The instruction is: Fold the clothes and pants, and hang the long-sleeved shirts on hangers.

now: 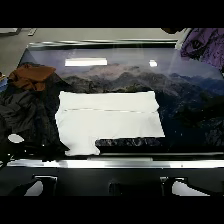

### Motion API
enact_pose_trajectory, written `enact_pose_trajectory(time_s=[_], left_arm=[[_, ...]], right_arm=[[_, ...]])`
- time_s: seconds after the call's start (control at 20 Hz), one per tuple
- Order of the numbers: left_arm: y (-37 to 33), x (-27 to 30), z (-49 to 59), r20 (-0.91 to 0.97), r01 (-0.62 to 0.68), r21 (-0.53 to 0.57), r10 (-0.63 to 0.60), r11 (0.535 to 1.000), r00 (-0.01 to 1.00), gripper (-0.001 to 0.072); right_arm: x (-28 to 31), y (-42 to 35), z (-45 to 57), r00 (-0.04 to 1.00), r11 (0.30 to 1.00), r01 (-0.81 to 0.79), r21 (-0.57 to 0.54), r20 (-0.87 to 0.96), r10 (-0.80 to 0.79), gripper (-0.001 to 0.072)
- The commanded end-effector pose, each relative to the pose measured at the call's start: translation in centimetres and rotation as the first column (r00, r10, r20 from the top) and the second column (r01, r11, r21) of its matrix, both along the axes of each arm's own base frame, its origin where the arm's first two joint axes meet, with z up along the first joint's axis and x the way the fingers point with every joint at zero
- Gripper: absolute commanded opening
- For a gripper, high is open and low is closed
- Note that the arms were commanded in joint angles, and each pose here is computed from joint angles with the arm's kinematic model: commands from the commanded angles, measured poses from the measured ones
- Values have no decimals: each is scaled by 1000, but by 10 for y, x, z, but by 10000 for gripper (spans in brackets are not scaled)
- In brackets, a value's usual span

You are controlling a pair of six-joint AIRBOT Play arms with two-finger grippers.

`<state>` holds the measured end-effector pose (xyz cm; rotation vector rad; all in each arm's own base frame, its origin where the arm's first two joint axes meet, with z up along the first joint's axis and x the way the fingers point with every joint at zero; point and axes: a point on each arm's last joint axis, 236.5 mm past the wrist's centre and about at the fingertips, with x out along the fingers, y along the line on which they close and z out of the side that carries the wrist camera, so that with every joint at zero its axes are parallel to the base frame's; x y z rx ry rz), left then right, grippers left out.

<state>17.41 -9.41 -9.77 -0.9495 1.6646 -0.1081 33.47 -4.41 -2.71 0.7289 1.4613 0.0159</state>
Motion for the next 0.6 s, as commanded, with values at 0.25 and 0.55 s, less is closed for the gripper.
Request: enact_pose_trajectory(time_s=[0.25, 0.55], left_arm=[[-18, 11, -7, 33, -26, -23, 27, 999, 999, 16], [-18, 11, -6, 30, -24, -25, 25, 999, 999, 16]], right_arm=[[-17, -9, -13, 998, 998, -29, -50, -59, 26, 473], [-58, 19, -57, 987, 998, -52, 45, -147, 58, 476]])
